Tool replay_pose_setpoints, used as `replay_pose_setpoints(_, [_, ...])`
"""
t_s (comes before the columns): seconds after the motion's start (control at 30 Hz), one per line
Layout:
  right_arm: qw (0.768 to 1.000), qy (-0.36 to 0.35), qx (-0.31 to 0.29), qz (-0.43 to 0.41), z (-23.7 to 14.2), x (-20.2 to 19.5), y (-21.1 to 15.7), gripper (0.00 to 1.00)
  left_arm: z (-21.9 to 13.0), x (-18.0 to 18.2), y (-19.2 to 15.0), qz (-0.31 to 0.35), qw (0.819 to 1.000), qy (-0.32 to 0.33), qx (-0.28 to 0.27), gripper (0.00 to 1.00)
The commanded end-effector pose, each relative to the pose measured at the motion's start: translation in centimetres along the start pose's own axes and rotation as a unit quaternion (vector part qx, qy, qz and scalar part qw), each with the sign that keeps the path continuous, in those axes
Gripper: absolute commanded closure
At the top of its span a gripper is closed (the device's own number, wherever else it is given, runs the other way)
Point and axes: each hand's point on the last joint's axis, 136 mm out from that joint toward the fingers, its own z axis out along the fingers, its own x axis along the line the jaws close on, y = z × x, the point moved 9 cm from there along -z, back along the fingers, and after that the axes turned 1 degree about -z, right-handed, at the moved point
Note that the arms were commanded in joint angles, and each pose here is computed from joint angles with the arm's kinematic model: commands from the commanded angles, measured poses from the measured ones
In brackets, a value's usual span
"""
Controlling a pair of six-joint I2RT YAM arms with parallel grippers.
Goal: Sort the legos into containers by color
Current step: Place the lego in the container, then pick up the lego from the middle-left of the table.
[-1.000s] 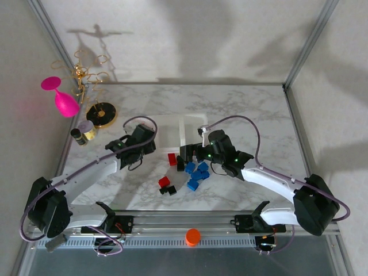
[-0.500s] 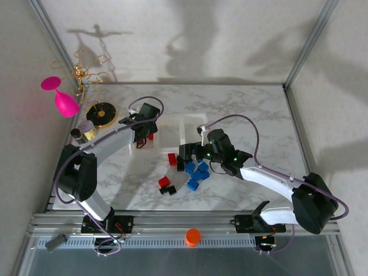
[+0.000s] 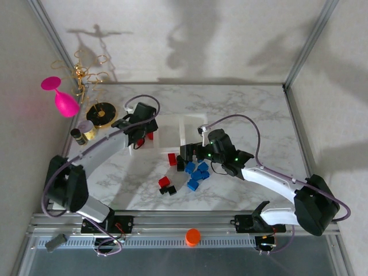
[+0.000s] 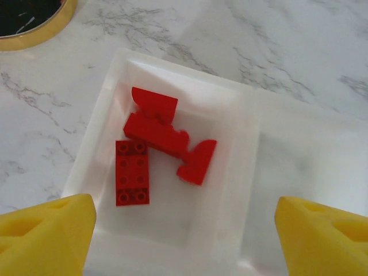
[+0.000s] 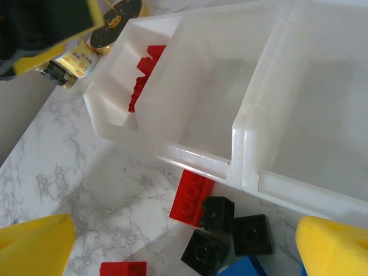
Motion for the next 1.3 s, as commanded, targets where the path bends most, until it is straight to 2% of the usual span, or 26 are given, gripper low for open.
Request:
replay_pose_setpoints(0.0, [1.000, -0.007, 0.016, -0.004, -0.5, -0.4, -0.9, 0.01, -2.0, 0.9, -2.4, 0.004, 1.000, -0.004, 0.024, 0.19])
replay_pose_setpoints(0.3, [0.997, 0.004, 0.071, 0.024, -0.4, -1.4, -4.3, 0.01, -5.5, 1.0, -10.3, 0.011, 0.994, -0.056, 0.097, 0.17])
replay_pose_setpoints(0.47, [0.995, 0.002, 0.090, 0.043, -0.3, -2.2, -6.1, 0.01, -6.1, 1.0, -14.0, 0.029, 0.989, -0.058, 0.130, 0.13])
replay_pose_setpoints(0.83, [0.995, -0.014, 0.080, 0.061, -0.2, -2.8, -6.7, 0.01, -4.2, 0.3, -18.9, 0.048, 0.980, -0.055, 0.185, 0.13])
replay_pose_setpoints(1.27, [0.995, -0.019, 0.076, 0.056, -0.2, -3.0, -6.8, 0.01, -1.6, -0.8, -21.2, 0.063, 0.979, -0.027, 0.191, 0.24])
